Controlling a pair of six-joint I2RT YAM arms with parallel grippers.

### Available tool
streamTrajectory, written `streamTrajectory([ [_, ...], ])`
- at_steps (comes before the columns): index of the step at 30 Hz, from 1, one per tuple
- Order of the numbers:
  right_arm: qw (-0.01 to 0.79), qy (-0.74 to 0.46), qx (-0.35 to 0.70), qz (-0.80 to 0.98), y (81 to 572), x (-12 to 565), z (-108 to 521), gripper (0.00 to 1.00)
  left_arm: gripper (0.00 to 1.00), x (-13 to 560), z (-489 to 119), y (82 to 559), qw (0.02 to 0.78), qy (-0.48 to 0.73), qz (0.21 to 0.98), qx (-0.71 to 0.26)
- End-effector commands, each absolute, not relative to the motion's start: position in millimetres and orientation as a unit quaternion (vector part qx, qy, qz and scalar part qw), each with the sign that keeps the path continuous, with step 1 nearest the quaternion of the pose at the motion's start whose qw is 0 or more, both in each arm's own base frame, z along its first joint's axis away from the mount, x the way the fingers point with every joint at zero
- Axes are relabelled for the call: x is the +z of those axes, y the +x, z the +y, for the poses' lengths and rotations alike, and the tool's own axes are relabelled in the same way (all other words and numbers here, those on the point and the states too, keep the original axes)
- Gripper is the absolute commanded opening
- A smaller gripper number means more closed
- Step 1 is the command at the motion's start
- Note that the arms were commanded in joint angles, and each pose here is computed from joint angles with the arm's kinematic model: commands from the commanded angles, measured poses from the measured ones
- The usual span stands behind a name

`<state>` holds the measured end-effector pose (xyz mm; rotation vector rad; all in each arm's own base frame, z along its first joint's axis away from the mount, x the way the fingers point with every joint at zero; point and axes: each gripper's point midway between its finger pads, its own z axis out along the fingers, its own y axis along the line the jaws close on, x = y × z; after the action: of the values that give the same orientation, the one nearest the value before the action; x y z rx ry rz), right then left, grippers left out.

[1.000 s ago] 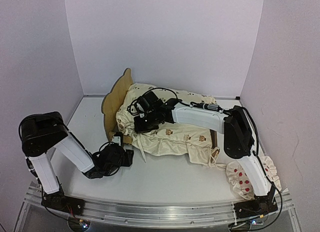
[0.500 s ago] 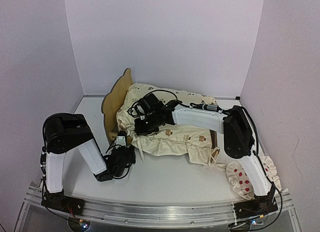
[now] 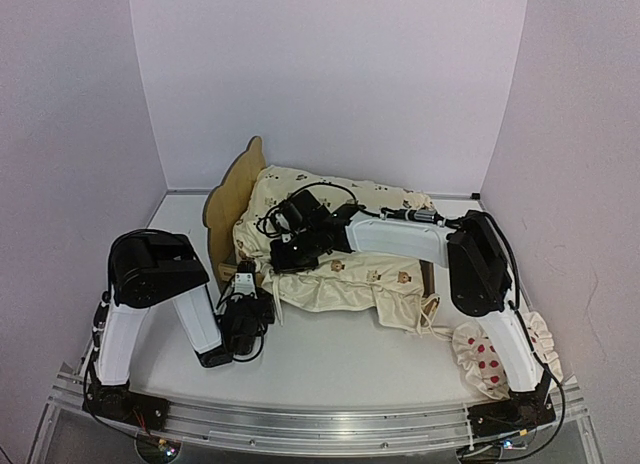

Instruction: Set up the pet bed

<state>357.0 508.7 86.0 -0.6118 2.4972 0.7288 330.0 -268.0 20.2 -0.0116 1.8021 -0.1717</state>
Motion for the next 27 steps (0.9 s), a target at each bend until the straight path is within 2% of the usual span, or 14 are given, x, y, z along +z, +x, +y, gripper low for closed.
streamTrajectory([
  [1, 0.2, -0.231, 0.248, 0.919, 338.4, 85.7, 492.9, 0.0, 0.0, 39.8, -268.8, 322.1, 0.61, 0.025, 0.787, -0.092],
  [12, 0.198, -0.231, 0.252, 0.919, 335.7, 90.2, 491.7, 0.0, 0.0, 57.6, -256.4, 285.8, 0.519, 0.082, 0.843, -0.112],
  [21, 0.19, -0.237, 0.268, 0.914, 329.3, 98.1, 494.1, 0.01, 0.0, 86.2, -231.3, 267.6, 0.493, 0.059, 0.86, -0.115],
  [23, 0.179, -0.249, 0.281, 0.909, 323.2, 99.9, 497.1, 0.16, 0.02, 92.9, -225.8, 263.7, 0.487, 0.053, 0.864, -0.114],
  [25, 0.169, -0.26, 0.292, 0.905, 316.6, 102.2, 498.2, 0.36, 0.12, 102.7, -223.1, 261.6, 0.482, 0.044, 0.867, -0.117],
  [27, 0.166, -0.271, 0.296, 0.901, 311.6, 106.6, 496.2, 0.46, 0.19, 106.9, -218.3, 259.4, 0.472, 0.036, 0.874, -0.109],
])
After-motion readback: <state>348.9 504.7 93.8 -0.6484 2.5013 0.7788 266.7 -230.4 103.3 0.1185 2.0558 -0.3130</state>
